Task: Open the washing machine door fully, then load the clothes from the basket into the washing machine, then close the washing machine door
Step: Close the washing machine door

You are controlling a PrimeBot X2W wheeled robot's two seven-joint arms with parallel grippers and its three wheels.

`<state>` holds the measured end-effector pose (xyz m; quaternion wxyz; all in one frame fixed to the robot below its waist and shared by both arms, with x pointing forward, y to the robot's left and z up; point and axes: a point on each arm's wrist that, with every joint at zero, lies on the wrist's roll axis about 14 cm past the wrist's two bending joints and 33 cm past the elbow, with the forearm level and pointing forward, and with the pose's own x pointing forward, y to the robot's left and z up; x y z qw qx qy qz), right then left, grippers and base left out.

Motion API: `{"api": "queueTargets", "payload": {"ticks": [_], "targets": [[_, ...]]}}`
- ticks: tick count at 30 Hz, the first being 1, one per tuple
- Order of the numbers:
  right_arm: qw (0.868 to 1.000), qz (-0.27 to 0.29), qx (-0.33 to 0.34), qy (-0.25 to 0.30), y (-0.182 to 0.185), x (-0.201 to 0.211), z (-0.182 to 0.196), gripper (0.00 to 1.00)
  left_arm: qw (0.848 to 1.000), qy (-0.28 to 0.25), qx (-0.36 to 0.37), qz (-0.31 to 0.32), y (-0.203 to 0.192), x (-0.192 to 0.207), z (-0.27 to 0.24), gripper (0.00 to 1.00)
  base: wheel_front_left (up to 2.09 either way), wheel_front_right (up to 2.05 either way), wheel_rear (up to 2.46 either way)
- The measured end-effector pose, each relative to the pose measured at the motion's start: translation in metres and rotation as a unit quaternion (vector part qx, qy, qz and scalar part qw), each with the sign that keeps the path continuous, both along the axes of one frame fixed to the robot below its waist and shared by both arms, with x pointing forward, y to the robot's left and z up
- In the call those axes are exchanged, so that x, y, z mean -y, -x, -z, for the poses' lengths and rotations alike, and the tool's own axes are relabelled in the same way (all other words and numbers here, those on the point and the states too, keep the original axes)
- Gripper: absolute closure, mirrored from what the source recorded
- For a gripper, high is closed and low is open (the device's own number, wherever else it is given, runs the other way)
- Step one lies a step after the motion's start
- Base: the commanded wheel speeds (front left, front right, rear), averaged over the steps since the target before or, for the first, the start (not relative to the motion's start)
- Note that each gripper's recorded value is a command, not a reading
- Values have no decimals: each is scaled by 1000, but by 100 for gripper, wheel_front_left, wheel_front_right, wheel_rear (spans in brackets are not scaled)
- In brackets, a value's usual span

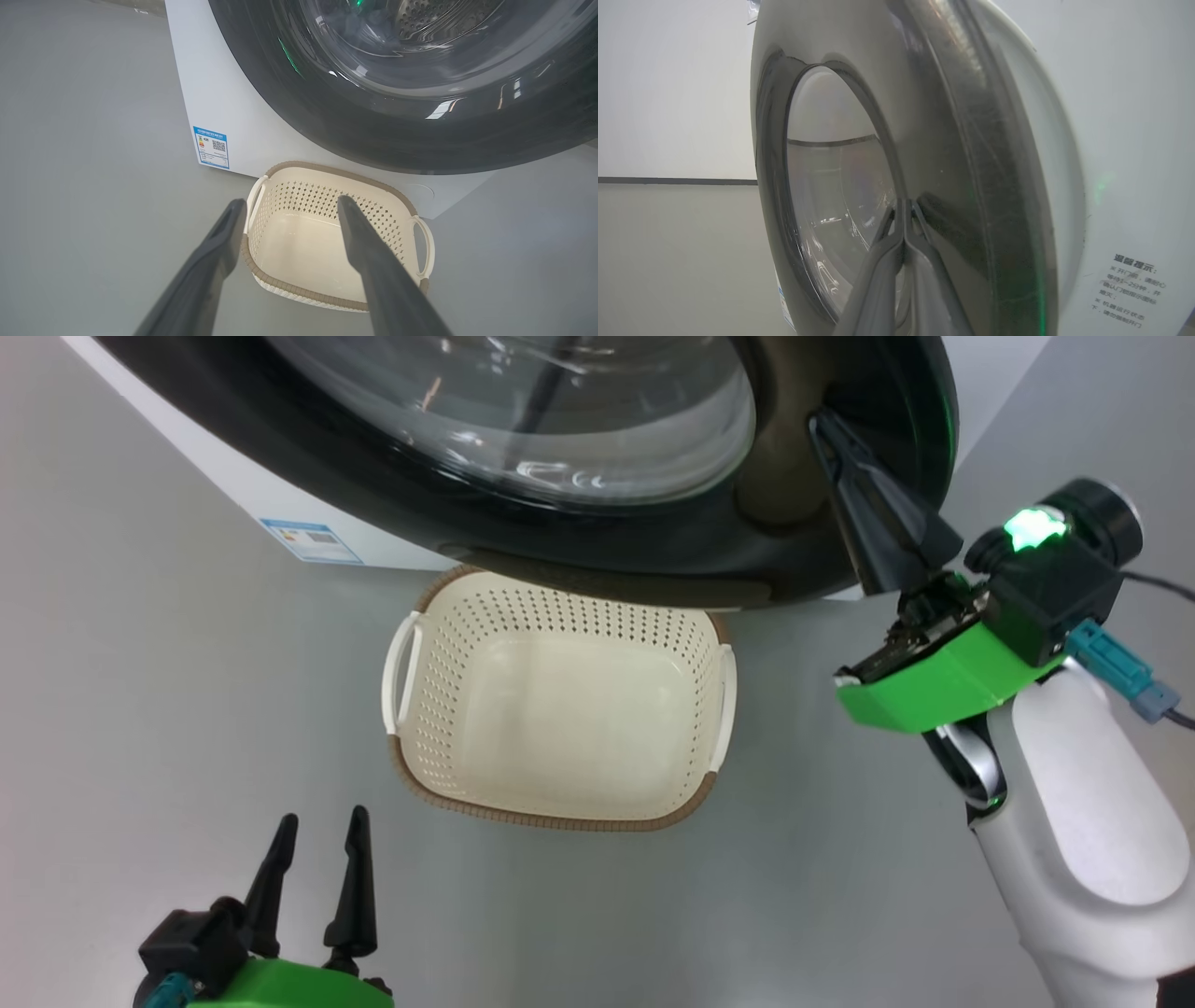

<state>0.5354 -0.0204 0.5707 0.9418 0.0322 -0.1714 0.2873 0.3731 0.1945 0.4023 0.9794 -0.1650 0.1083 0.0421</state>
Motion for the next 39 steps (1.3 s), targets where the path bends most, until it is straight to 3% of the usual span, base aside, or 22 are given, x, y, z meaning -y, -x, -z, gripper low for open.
{"api": "queueTargets", "payload": {"ticks": [27,39], "targets": [[994,1,84,72,-66,5,-31,100,1000,6,-22,8,-12,4,20,0,0,0,0],[990,4,90,106,-69,5,-37,100,1000,13,-12,4,-10,3,12,0,0,0,0]]}}
